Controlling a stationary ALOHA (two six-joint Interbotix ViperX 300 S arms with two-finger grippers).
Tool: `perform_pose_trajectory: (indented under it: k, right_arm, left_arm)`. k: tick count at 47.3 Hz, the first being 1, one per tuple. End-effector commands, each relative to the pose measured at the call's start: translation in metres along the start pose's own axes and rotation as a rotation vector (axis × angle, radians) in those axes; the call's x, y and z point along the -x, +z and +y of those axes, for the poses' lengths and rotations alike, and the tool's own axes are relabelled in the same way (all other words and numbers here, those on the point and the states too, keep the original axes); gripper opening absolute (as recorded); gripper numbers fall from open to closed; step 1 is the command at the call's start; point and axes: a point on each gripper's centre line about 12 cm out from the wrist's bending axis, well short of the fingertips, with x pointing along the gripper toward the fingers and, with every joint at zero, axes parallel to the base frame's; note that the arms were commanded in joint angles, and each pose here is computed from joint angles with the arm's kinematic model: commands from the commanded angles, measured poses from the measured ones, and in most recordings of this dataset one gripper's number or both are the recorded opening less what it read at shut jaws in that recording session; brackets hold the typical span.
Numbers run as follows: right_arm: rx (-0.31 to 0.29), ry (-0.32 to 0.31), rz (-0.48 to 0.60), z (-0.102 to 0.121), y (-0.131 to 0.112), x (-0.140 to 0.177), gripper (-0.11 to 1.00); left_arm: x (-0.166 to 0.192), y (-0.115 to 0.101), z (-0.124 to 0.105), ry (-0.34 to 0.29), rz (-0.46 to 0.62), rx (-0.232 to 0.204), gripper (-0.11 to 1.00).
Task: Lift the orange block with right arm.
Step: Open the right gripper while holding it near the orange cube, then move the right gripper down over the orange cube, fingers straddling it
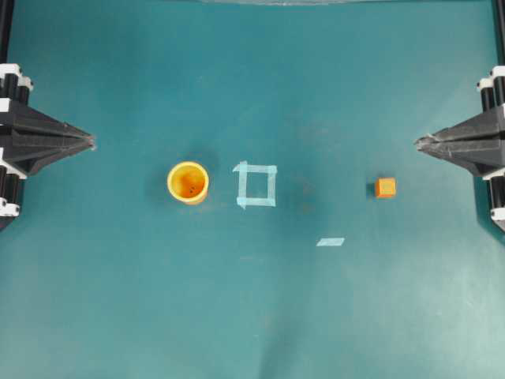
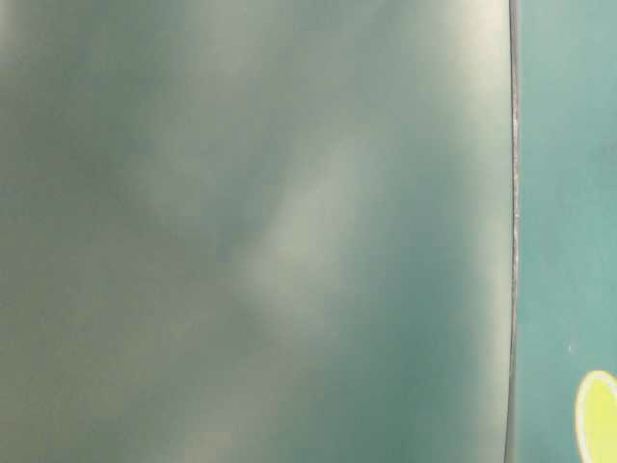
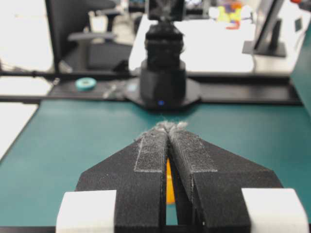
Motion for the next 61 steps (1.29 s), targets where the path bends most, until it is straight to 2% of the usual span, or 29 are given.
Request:
perform_pose_trajectory:
  k: [1,5,11,17,25,33,47,61]
  right_arm:
    - [-0.022,0.003,-0.014,0.001,0.007,-0.003,0.0]
    - [-0.025,0.003,0.045,0.001,0.006,-0.005,0.0]
    - [-0.026,0.0,0.204,0.001,0.003,-0.008,0.0]
    - [-0.026,0.0,0.308,0.001,0.002,-0.007,0.0]
    - [-0.028,-0.001,0.393,0.001,0.006,-0.006,0.0]
    - [-0.033,-0.003,0.422,0.001,0.013,-0.006,0.02]
    - [-0.07,-0.013,0.541,0.001,0.008,-0.01,0.42]
    - [-0.054,-0.024,0.718,0.0,-0.016,-0.019,0.64]
  left_arm:
    - [-0.003,0.015,-0.001,-0.005,-0.026,-0.015,-0.01]
    - [-0.004,0.016,-0.001,-0.005,-0.003,-0.013,0.0]
    - [-0.004,0.016,-0.001,-0.005,0.012,-0.01,0.0]
    - [-0.004,0.015,-0.001,-0.005,0.017,-0.007,0.0]
    - [-0.005,0.015,0.0,-0.003,0.02,-0.006,0.0]
    - [-0.005,0.015,0.0,-0.003,0.02,-0.006,0.0]
    - [-0.005,0.013,0.0,-0.003,0.031,-0.001,0.0]
    - [-0.005,0.011,0.0,-0.003,0.037,0.0,0.0]
